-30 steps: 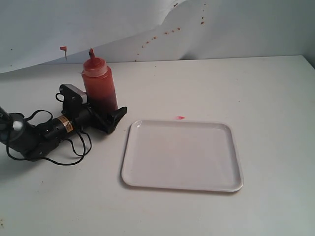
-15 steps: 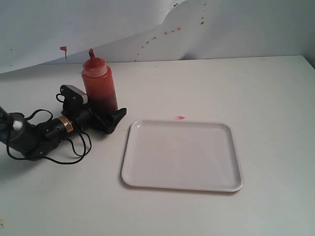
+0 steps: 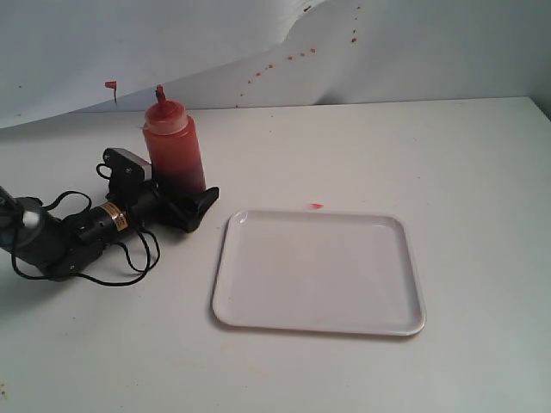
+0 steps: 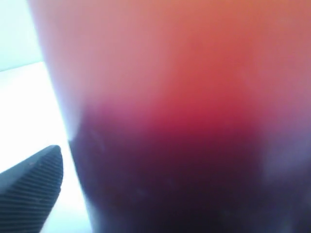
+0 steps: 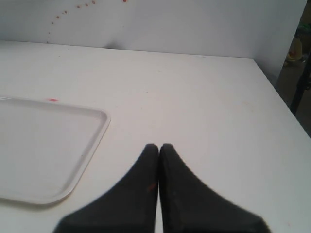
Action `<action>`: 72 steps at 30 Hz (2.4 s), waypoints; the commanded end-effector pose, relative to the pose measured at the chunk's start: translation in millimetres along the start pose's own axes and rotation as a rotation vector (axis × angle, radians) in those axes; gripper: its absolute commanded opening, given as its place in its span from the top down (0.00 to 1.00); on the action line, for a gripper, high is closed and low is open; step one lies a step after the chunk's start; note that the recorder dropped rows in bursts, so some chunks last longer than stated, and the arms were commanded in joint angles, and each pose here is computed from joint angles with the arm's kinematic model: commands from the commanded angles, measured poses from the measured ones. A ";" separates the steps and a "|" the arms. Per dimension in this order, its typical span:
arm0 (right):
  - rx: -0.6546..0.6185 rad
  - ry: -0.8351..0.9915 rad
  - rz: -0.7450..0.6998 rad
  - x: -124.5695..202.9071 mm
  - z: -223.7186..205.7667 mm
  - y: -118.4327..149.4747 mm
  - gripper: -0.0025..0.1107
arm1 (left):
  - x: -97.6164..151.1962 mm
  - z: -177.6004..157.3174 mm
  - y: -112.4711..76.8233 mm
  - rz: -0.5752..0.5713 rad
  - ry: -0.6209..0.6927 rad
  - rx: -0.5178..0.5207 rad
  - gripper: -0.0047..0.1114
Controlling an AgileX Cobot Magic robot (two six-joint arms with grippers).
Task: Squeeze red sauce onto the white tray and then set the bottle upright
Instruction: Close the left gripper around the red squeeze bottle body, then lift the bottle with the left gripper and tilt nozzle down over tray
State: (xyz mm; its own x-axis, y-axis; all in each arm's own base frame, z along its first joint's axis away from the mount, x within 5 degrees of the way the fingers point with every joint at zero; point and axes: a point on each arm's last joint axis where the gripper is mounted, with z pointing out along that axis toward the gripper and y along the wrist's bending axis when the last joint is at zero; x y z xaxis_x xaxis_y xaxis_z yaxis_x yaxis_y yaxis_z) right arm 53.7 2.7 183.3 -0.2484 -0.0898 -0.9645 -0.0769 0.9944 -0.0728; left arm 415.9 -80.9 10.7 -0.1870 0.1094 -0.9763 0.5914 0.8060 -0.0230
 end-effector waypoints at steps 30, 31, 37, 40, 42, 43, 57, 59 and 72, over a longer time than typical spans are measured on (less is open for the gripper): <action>-0.001 -0.004 -0.006 0.8 0.0 0.1 0.98 | -10.3 -3.0 -2.1 0.053 -0.053 0.082 0.95; -0.001 -0.004 -0.006 0.8 0.0 0.1 0.98 | -11.6 -4.6 -1.6 0.061 -0.071 0.100 0.95; -0.001 -0.004 -0.006 0.8 0.0 0.1 0.98 | -12.0 -16.0 0.4 0.128 -0.082 0.227 0.95; -0.001 -0.004 -0.006 0.8 0.0 0.1 0.98 | -14.6 -25.1 5.8 0.168 -0.068 0.284 0.96; -0.001 -0.004 -0.006 0.8 0.0 0.1 0.98 | -16.3 -32.3 9.2 0.188 -0.053 0.336 0.96; -0.001 -0.004 -0.006 0.8 0.0 0.1 0.98 | -16.8 -35.2 10.6 0.190 -0.045 0.355 0.96; 0.008 -0.466 0.120 -39.6 -9.6 -3.1 0.98 | -61.2 -79.2 -7.9 0.312 -0.022 0.493 0.96; -0.004 -0.541 0.280 -45.1 -12.9 -6.3 0.98 | -73.2 -86.1 -11.9 0.371 -0.044 0.488 0.96; -0.145 -0.369 0.563 -47.6 -13.9 0.3 0.98 | -108.3 -93.8 -44.6 0.555 -0.154 0.449 0.96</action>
State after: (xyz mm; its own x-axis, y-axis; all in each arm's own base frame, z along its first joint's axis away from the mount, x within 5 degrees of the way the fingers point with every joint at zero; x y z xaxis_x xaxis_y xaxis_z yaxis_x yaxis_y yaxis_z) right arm 55.1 3.9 222.1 0.0786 0.4912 -0.8675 -0.1294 0.8679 0.4796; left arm 338.9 -58.1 125.9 0.2483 0.3787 -0.8916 0.8551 0.3468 0.3855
